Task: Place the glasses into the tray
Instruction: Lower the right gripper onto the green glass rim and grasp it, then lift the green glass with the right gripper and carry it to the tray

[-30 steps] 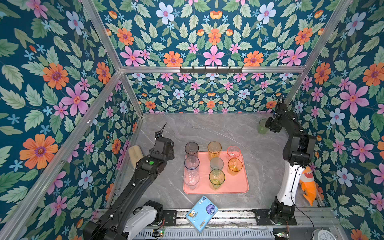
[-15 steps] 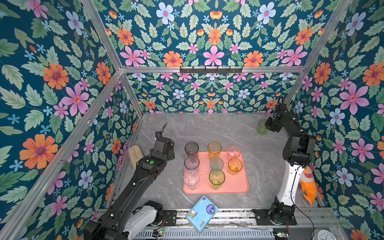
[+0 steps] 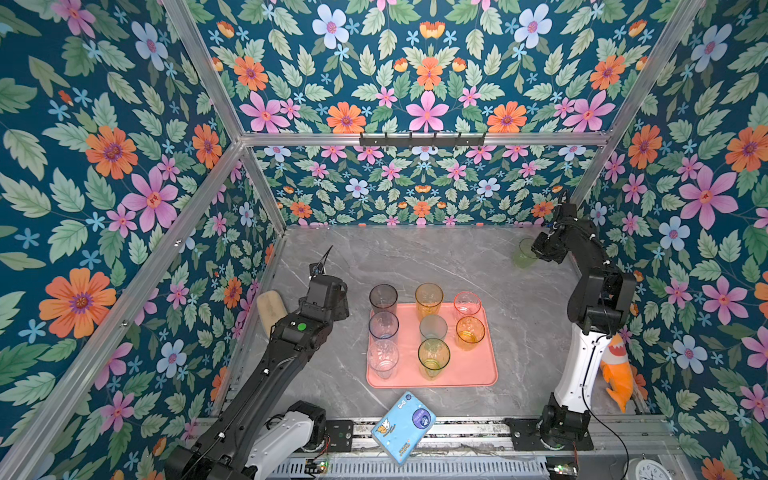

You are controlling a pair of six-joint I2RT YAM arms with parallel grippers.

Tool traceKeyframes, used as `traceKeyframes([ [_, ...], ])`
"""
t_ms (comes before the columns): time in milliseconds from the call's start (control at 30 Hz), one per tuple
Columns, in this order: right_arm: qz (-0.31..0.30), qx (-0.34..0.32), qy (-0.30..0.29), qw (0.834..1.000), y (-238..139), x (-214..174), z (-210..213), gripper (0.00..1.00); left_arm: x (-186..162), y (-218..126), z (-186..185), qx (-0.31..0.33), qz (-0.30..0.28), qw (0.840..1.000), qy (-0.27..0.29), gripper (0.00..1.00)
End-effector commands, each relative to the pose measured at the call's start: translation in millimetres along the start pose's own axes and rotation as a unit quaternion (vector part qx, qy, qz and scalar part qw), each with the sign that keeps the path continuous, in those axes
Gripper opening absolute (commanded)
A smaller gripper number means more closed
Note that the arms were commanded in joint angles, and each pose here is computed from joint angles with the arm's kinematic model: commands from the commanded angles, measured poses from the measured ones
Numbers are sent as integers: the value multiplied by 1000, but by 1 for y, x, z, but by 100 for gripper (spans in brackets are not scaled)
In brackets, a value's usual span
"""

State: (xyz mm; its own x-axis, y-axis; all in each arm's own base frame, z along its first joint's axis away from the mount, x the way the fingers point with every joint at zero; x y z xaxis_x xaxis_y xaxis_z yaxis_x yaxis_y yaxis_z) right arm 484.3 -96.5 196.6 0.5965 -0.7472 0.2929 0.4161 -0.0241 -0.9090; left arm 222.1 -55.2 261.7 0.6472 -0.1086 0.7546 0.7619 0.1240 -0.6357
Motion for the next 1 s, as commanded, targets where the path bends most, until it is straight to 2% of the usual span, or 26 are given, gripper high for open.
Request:
traceKeyframes([
  [0, 26, -16, -5, 1000, -15, -12, -2, 9, 3, -3, 2, 3, -12, 1000, -6, 73],
  [567, -2, -41, -85, 996, -90, -86, 4, 2, 3, -8, 4, 2, -18, 1000, -6, 73],
  [733, 5, -54, -111, 992, -108, -114, -3, 0, 3, -7, 3, 1, -17, 1000, -5, 73],
  [967, -3, -40, -128, 991, -139, -148, -16, 0, 4, -6, 2, -1, -16, 1000, -6, 73],
])
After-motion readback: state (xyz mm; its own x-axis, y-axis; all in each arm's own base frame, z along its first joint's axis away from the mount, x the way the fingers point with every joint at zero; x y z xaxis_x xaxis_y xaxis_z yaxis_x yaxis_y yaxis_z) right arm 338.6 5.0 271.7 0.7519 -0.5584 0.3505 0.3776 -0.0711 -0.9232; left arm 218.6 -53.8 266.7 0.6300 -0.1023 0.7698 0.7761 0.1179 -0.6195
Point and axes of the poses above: each gripper's point midway between its finger pads, its own y axis out along the fingers, its own z axis along the line the jaws close on, x = y × z, the point moved 9 cm from there along -y, back along the fingers, and after that the axes turned 12 degrees about y, right-handed, at the moved point
